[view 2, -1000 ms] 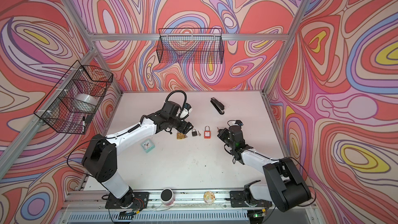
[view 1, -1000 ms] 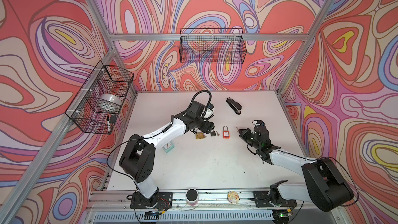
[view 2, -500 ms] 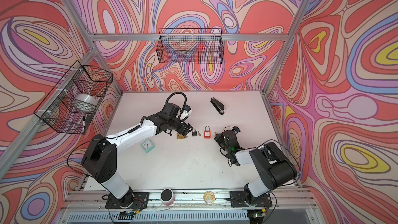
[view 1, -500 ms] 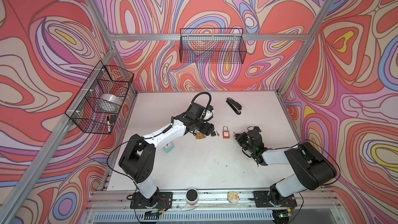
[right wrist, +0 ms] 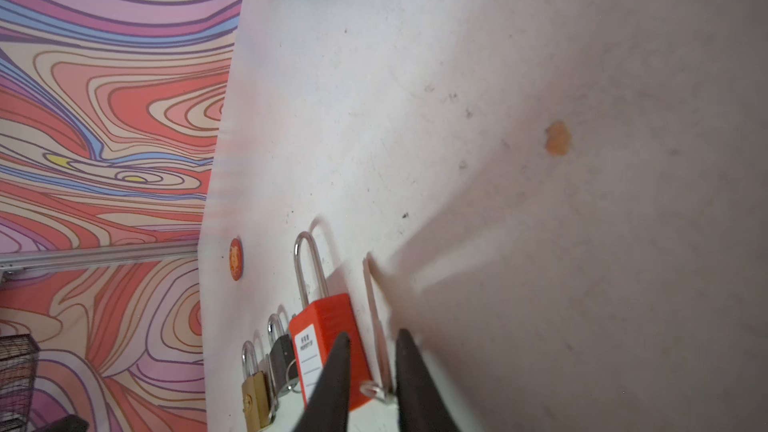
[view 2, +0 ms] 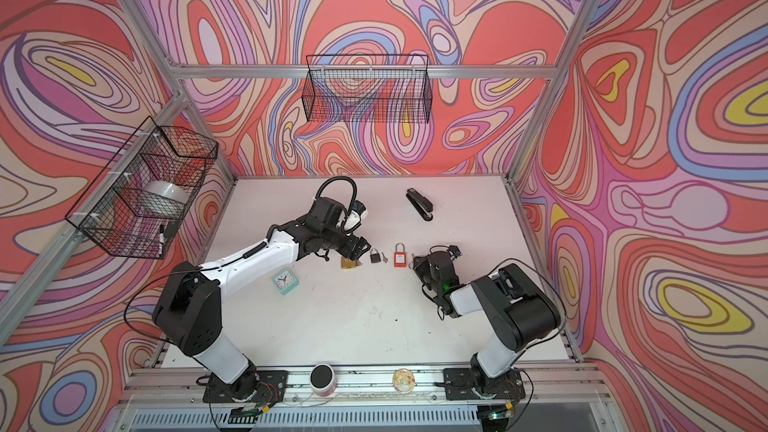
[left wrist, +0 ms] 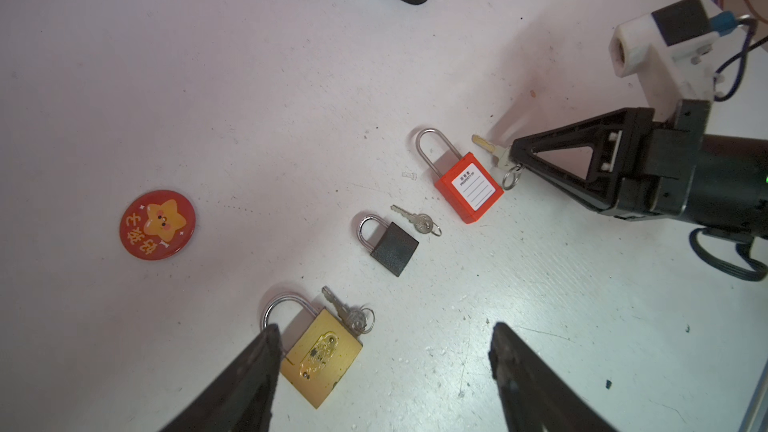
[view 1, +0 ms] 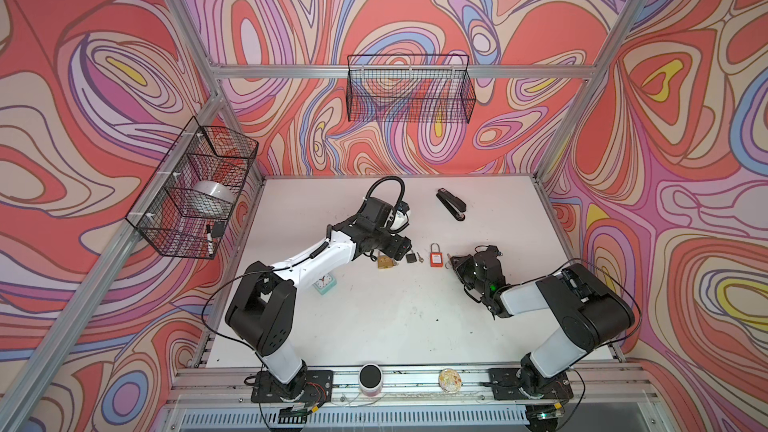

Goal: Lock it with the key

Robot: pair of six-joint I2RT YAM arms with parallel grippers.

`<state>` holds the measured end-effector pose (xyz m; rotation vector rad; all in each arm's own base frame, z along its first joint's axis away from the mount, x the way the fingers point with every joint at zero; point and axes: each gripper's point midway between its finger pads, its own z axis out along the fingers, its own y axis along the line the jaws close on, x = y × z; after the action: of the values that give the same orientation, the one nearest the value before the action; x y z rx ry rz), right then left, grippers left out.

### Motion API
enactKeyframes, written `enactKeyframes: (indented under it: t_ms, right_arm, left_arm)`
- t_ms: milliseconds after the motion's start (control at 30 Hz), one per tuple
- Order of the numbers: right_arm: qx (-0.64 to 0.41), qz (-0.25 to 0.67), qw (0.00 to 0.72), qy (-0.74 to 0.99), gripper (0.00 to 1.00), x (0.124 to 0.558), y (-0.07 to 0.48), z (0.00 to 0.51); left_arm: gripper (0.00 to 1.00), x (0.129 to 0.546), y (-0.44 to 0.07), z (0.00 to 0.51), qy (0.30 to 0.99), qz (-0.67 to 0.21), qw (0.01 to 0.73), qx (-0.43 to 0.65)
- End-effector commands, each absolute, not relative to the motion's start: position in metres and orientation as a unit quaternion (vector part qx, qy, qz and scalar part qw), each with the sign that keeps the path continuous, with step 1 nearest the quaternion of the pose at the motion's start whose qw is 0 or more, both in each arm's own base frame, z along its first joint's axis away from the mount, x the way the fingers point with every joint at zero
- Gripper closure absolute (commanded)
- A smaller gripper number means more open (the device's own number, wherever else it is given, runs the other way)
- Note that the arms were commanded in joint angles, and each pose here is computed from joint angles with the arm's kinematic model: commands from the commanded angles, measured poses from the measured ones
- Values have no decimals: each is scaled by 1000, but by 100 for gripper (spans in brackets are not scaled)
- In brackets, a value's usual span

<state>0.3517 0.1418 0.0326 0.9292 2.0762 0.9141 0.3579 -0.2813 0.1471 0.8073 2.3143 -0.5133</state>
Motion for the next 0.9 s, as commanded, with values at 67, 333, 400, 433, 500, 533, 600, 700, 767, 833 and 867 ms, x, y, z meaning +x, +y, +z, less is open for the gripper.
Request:
enactKeyframes:
  t_ms: [67, 333, 400, 433, 500, 533, 600, 700, 767, 833, 867]
  right_arm:
    - [359, 315, 344, 808, 54, 350, 134, 37]
    - [292, 220, 392, 844, 4, 349, 113, 77]
    - [265, 183, 409, 853, 2, 351, 105, 90]
    - [250, 164, 419, 857, 2, 352, 101, 98]
    - [215, 132, 440, 862, 2, 357, 96, 114]
    - [193, 116, 448, 865, 2, 359, 94, 121]
    - [155, 87, 466, 867, 2, 365, 92, 137]
    - [102, 34, 500, 860, 1, 371, 83, 161]
    - [84, -14, 528, 845, 2, 374, 70, 176]
    - [65, -41, 550, 832, 2, 377, 61, 186]
    - [59, -52, 559, 825, 1, 379, 56, 190]
  left_arm:
    - [20, 356, -274, 157, 876, -195, 321, 302]
    - [0, 374, -248, 182, 872, -235, 365, 226]
    - [0, 380, -231, 194, 865, -253, 389, 192]
    - [0, 383, -220, 200, 860, -259, 404, 173]
    - [0, 388, -200, 205, 854, -268, 424, 138]
    - [0, 390, -190, 208, 852, -269, 432, 121]
    - [0, 393, -168, 211, 850, -262, 448, 89]
    - [0, 394, -133, 219, 837, -220, 499, 50]
    - [0, 388, -112, 228, 812, -191, 549, 45]
    - [0, 381, -88, 232, 789, -146, 596, 18]
    - [0, 378, -75, 232, 780, -123, 614, -3]
